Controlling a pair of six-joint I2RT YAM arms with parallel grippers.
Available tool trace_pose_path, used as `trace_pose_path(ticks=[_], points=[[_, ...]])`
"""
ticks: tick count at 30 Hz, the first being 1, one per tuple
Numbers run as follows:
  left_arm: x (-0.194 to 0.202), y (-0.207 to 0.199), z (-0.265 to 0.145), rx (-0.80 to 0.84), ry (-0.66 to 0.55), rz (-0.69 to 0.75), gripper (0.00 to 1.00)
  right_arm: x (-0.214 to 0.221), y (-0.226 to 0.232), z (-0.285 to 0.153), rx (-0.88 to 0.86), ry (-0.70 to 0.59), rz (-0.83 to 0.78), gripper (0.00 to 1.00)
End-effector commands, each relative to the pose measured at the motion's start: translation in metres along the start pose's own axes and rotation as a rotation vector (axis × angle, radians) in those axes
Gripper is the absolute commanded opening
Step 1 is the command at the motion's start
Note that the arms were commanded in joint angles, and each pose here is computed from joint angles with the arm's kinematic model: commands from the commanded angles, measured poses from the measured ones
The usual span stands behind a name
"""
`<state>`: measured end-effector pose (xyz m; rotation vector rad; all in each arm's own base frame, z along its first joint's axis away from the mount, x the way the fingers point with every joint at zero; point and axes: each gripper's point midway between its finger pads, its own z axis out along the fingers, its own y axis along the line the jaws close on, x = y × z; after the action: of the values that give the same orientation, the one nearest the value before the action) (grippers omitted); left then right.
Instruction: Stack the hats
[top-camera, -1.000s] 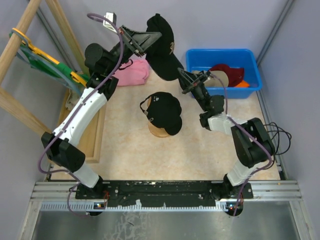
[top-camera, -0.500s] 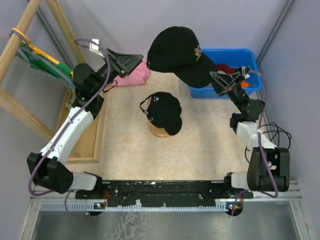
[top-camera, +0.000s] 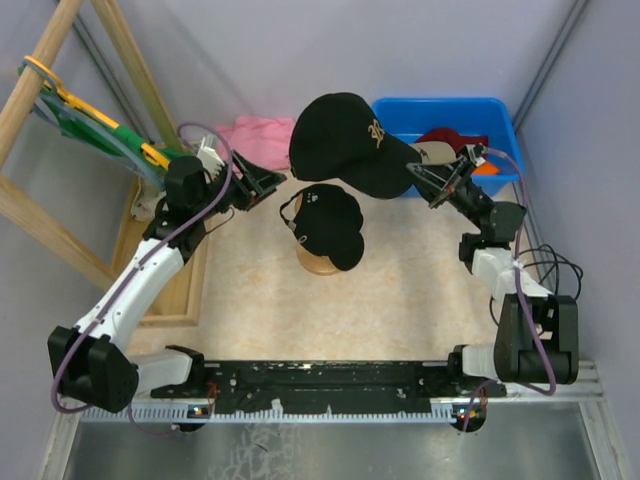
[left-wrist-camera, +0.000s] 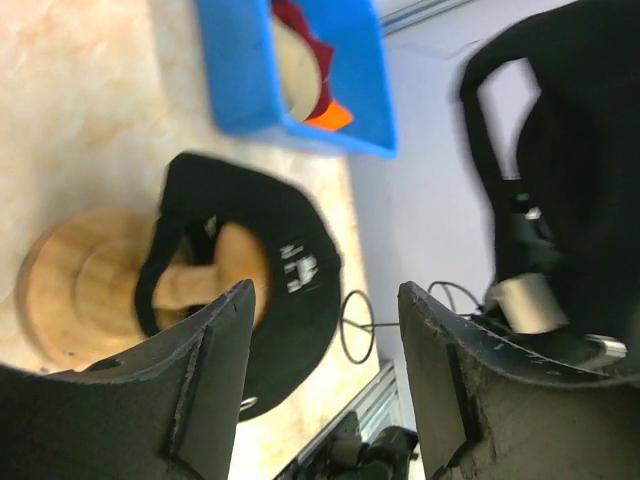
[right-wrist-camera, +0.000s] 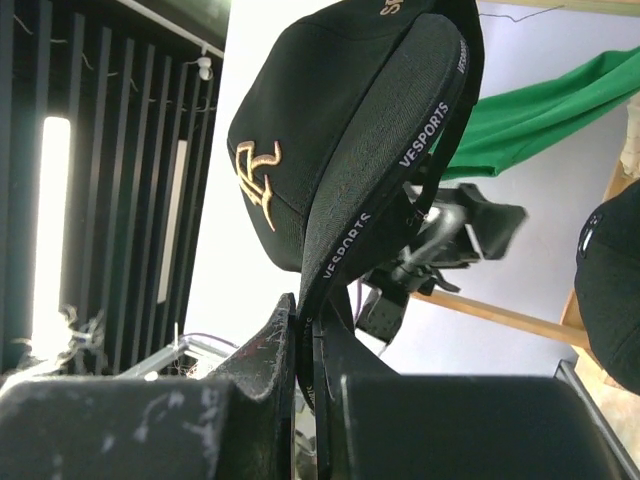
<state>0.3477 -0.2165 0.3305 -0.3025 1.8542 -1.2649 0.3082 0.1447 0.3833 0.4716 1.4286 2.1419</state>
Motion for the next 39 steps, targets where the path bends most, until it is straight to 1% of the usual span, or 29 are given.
trace_pose_path(ticks=[1,5,7,13,18,21,23,27,30,34,39], points=[[0.026,0.039,-0.008,-0.101,0.086,0.006,0.63,0.012,0.036,0.002,-0.094,0.056,0.024,0.0],[0.042,0.066,-0.012,-0.165,0.14,0.009,0.57,0.012,0.034,0.002,-0.097,0.068,0.02,0.0],[0.048,0.076,-0.012,-0.181,0.155,0.006,0.57,0.011,0.033,0.002,-0.098,0.069,0.023,0.0],[0.053,0.093,-0.004,-0.213,0.181,0.02,0.55,0.009,0.033,0.004,-0.094,0.079,0.02,0.0],[0.056,0.099,0.008,-0.203,0.211,0.005,0.53,0.008,0.021,0.003,-0.063,0.073,0.028,0.0],[0.06,0.106,0.016,-0.213,0.239,-0.014,0.43,0.008,0.015,0.001,-0.048,0.073,0.031,0.0],[0.061,0.11,0.019,-0.218,0.237,-0.016,0.33,0.009,0.011,0.001,-0.039,0.075,0.031,0.0],[0.061,0.121,0.023,-0.243,0.228,-0.008,0.16,0.012,0.001,0.001,-0.023,0.085,0.042,0.0],[0.059,0.127,0.028,-0.248,0.22,0.0,0.06,0.015,-0.01,0.002,-0.013,0.089,0.056,0.0],[0.058,0.135,0.036,-0.254,0.218,0.008,0.0,0.021,-0.025,0.005,-0.014,0.109,0.084,0.0],[0.059,0.15,0.039,-0.266,0.227,-0.005,0.0,0.024,-0.045,0.005,0.01,0.125,0.098,0.0]])
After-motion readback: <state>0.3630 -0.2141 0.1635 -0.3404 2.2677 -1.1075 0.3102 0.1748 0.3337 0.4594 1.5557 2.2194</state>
